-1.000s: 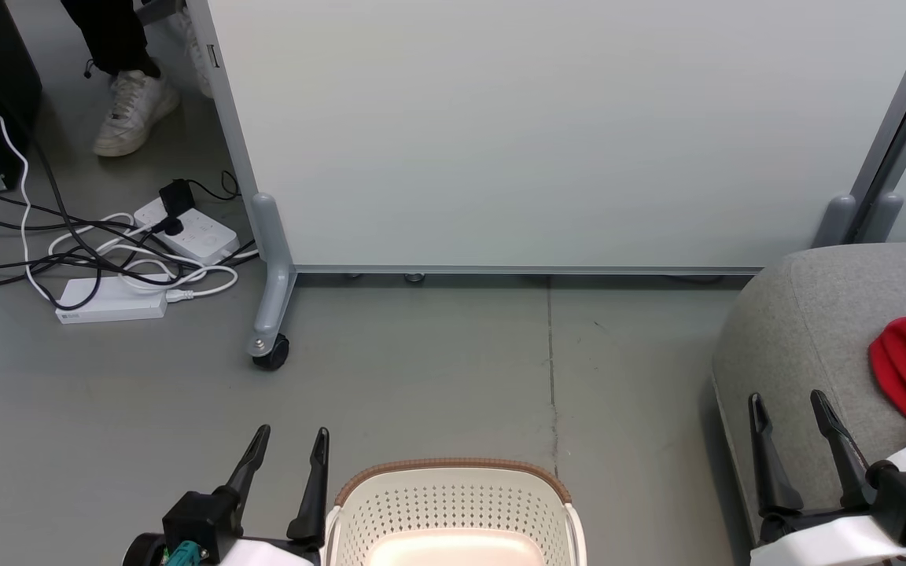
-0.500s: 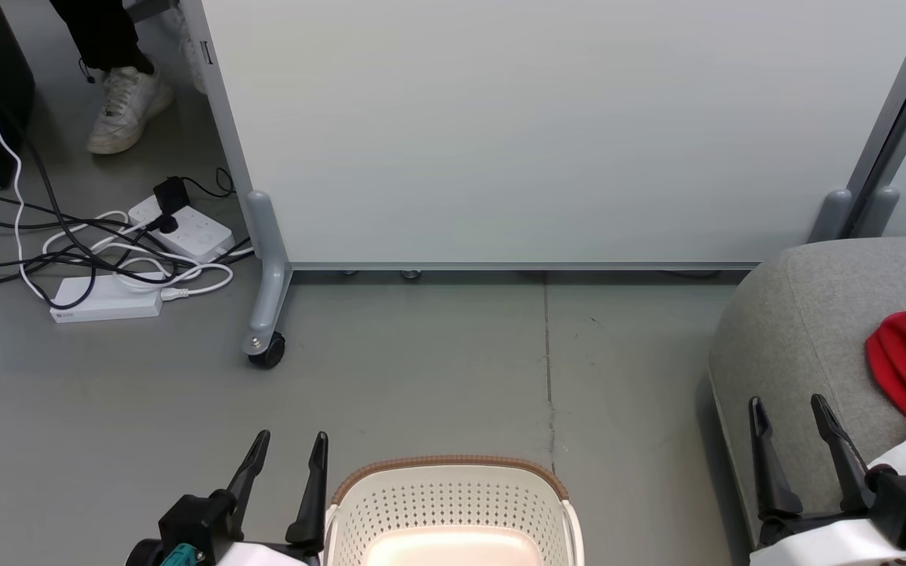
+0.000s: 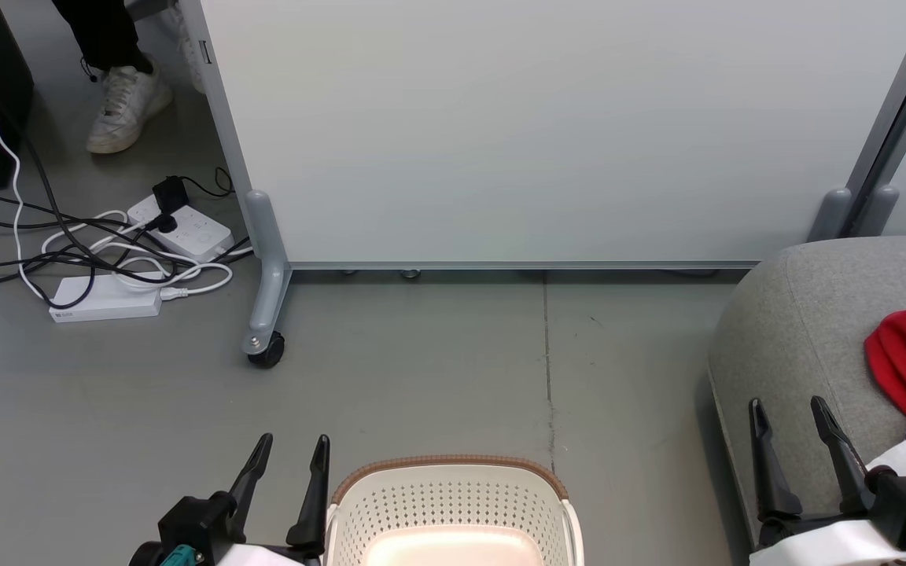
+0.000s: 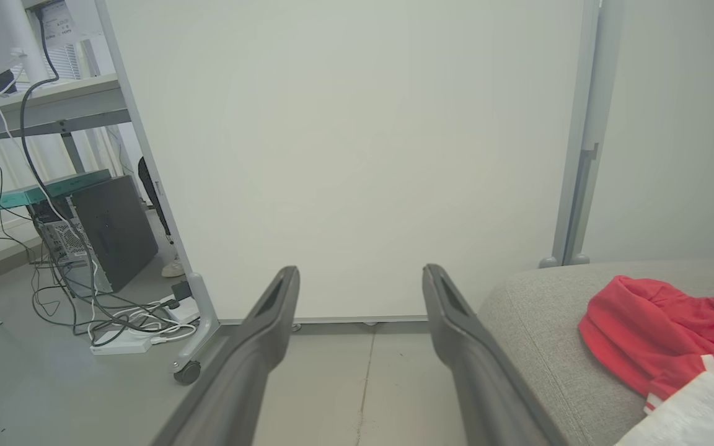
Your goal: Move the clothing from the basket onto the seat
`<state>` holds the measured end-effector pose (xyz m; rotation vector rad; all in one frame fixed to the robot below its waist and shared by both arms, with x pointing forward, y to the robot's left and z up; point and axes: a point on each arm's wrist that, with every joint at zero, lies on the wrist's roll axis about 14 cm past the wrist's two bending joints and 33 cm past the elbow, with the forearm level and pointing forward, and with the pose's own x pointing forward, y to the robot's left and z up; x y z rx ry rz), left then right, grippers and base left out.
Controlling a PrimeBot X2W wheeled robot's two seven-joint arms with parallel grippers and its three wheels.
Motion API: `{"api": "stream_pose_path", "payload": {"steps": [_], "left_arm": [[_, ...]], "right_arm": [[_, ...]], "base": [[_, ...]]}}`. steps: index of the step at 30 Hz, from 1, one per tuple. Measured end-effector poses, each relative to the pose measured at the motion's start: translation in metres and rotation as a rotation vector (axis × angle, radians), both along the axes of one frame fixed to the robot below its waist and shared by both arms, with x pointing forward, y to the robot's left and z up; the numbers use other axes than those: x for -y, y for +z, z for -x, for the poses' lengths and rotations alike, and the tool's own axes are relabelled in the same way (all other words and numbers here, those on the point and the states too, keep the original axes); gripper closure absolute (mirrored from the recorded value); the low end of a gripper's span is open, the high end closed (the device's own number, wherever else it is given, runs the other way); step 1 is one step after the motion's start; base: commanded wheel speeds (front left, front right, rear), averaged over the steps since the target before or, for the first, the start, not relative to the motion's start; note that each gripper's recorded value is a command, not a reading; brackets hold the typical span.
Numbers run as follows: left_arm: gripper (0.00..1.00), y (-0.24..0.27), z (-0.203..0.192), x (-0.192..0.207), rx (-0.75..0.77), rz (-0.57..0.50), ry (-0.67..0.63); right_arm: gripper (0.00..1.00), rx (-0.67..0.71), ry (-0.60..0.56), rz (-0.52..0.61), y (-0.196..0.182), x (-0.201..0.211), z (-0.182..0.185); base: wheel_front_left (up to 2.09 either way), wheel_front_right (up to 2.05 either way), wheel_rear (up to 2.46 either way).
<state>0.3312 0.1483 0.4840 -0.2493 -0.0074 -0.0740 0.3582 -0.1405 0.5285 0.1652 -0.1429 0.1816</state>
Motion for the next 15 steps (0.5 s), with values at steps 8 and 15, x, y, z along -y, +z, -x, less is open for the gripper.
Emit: {"api": "stream_pose_path", "payload": {"steps": [8,15], "left_arm": [[0.00,-0.0004,-0.0002,0.0001,-0.002,0.003,0.000],[0.00,-0.0022,-0.0001,-0.0006,-0.008,0.007,0.005]], "right_arm": [[0.00,-0.003,-0.002,-0.002,-0.0009,0.0004,0.0001],[0.00,-0.003,-0.003,-0.002,-0.0011,0.0008,-0.0001]], "base": [[0.00,0.00,0.00],[0.00,0.00,0.00]]}}
